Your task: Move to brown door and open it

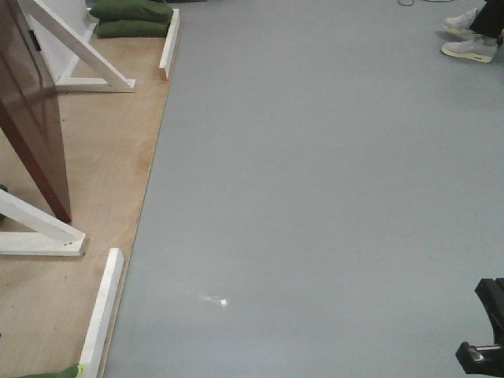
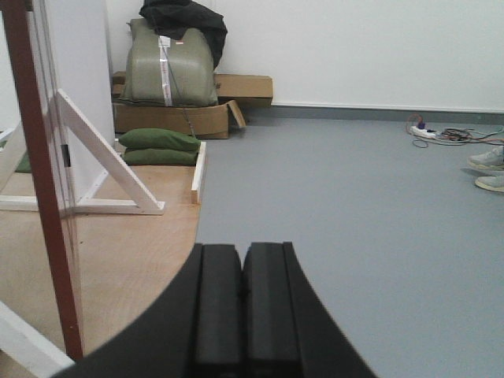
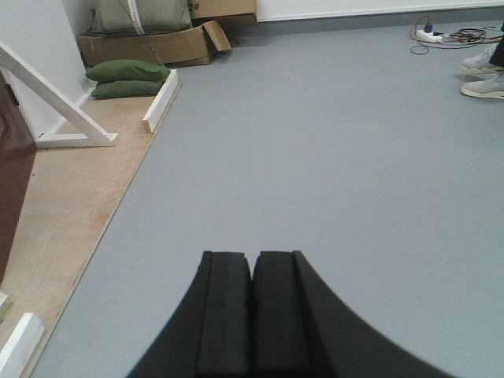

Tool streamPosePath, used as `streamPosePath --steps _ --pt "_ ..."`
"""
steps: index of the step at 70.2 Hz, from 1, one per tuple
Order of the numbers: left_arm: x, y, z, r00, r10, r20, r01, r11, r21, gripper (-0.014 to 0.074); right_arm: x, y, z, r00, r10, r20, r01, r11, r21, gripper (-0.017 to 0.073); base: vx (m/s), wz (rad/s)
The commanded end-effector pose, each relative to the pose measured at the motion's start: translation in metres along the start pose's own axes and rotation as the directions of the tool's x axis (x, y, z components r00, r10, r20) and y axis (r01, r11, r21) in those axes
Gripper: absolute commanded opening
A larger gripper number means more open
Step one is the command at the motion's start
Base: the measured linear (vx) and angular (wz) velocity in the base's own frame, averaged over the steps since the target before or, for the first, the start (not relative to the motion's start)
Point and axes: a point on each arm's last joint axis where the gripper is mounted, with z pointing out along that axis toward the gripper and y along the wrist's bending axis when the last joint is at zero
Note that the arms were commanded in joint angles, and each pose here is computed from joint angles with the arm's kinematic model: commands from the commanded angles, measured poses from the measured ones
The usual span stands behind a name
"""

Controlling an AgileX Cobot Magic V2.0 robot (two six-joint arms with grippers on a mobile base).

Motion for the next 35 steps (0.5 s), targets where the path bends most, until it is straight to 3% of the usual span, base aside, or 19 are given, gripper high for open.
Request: streamPosePath --steps 1,35 --pt "-0.0013 0.0003 -0.0006 0.996 -0.006 0.084 0.006 1.000 0.000 0.0017 -0.0073 -0.0004 -0.0011 0.995 -0.019 0.095 0.019 1.000 0.006 0.0000 0.03 -0.13" --pt "-0.0013 0.0003 -0.0006 0.996 -0.006 0.084 0.006 1.000 0.000 0.0017 -0.0072 -0.0004 -0.0011 0.995 -0.019 0.094 0.019 1.000 0.006 0.0000 0.01 -0.03"
